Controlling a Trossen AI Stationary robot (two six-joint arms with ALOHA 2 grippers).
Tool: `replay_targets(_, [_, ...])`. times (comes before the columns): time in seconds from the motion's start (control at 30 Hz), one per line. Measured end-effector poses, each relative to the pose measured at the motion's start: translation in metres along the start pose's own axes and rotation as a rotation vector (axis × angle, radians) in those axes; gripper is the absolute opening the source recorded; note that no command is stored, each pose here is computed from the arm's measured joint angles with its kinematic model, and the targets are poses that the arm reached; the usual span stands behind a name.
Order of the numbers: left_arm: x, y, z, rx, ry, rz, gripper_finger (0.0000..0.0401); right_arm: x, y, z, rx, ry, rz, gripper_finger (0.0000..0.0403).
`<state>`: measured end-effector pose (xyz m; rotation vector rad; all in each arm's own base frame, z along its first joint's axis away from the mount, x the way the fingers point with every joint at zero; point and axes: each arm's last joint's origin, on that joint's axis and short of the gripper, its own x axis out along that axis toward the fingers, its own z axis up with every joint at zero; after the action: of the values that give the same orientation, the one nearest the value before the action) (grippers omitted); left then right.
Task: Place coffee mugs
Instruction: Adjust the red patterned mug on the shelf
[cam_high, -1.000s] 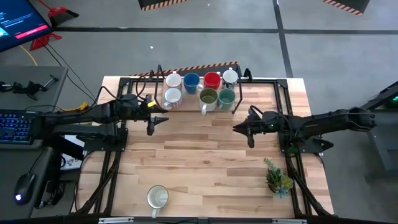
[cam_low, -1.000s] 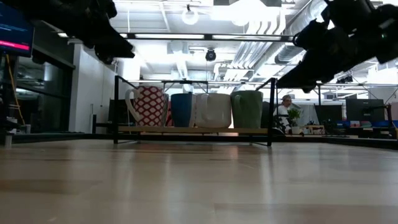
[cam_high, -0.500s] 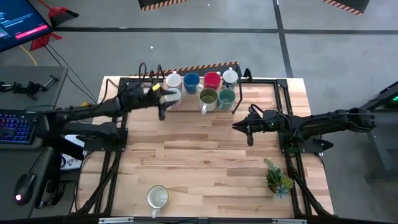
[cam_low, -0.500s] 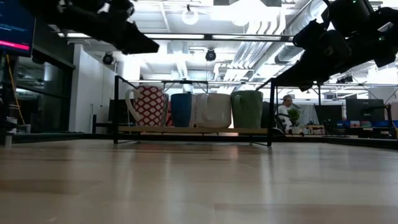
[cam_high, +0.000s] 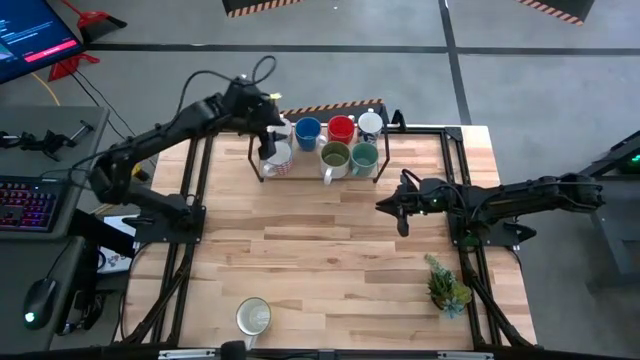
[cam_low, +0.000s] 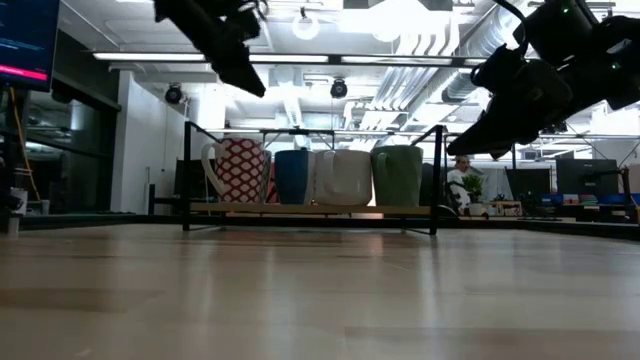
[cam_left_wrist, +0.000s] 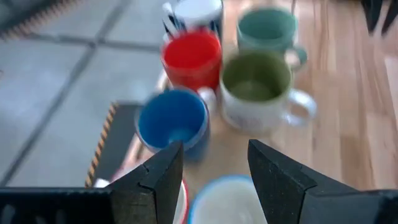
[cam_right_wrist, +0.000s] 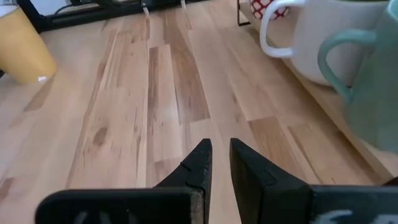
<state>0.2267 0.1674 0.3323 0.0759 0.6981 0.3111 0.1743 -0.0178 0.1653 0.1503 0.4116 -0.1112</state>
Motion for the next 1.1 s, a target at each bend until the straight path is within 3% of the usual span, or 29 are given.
replay_targets(0.27, [0.040, -0.005, -0.010, -0.014, 0.272, -0.132, 0.0160, 0.000, 0.000, -0.004, 0.001, 0.043, -0.006, 0.0035])
replay_targets(0.47, [0.057, -0.016, 0.002, 0.057, 0.188, -0.142, 0.0129, 0.000, 0.000, -0.004, 0.007, 0.043, -0.005, 0.0035])
replay_targets(0.73, [0.067, -0.027, -0.001, 0.069, 0.236, -0.183, 0.0094, 0.000, -0.001, -0.004, 0.015, 0.046, -0.006, 0.0035])
replay_targets(1.1, [0.090, -0.031, -0.003, 0.083, 0.232, -0.195, 0.0081, 0.000, 0.000, -0.005, 0.024, 0.052, -0.006, 0.0035])
